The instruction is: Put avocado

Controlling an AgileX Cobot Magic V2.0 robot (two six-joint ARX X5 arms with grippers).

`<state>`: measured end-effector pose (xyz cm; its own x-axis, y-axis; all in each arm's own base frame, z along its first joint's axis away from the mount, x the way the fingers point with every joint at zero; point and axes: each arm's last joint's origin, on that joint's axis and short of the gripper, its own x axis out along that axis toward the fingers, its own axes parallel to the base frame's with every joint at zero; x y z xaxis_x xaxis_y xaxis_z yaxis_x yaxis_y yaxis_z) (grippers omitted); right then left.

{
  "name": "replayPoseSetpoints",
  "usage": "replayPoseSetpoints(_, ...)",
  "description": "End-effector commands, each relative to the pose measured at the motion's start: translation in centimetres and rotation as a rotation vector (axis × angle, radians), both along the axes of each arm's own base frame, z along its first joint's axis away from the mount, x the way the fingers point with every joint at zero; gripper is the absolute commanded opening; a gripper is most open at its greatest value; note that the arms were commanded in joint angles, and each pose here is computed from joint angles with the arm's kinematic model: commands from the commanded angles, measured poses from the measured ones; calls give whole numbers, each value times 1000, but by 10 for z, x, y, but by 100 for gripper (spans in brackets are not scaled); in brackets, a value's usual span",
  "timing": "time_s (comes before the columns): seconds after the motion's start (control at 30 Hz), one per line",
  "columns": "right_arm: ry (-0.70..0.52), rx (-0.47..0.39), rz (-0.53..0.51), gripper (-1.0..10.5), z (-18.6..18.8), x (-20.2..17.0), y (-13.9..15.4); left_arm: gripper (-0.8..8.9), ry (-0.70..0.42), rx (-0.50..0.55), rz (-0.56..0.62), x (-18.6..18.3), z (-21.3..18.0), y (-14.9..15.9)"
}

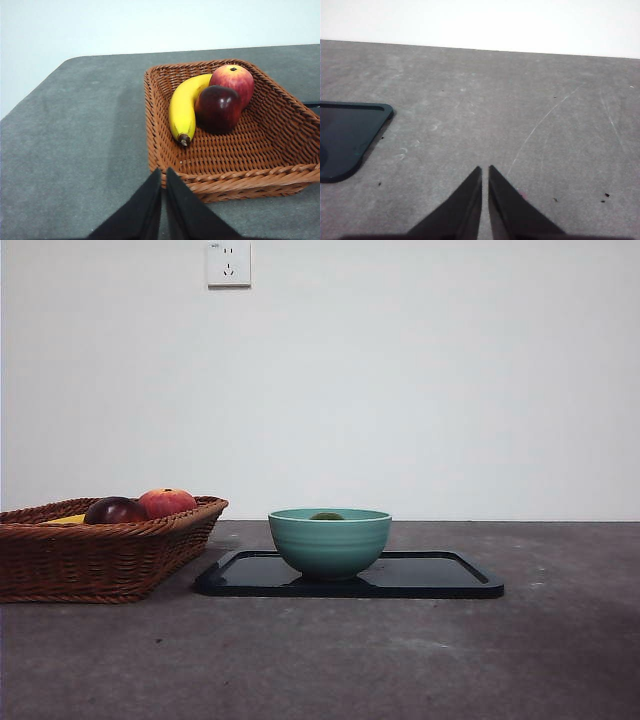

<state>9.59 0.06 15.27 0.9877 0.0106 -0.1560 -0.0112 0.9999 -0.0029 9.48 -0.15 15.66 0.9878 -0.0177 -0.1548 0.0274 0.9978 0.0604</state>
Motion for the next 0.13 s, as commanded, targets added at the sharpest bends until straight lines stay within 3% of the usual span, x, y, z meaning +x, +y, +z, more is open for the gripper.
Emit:
replayPoseSetpoints(0.03, -8, -4, -1, 18, -1, 0, 0, 16, 23, 4, -7, 1, -7, 0)
replayPoseSetpoints(0.13, -8, -4, -1, 18, -1, 0, 0, 16, 23, 4, -7, 1, -7, 0)
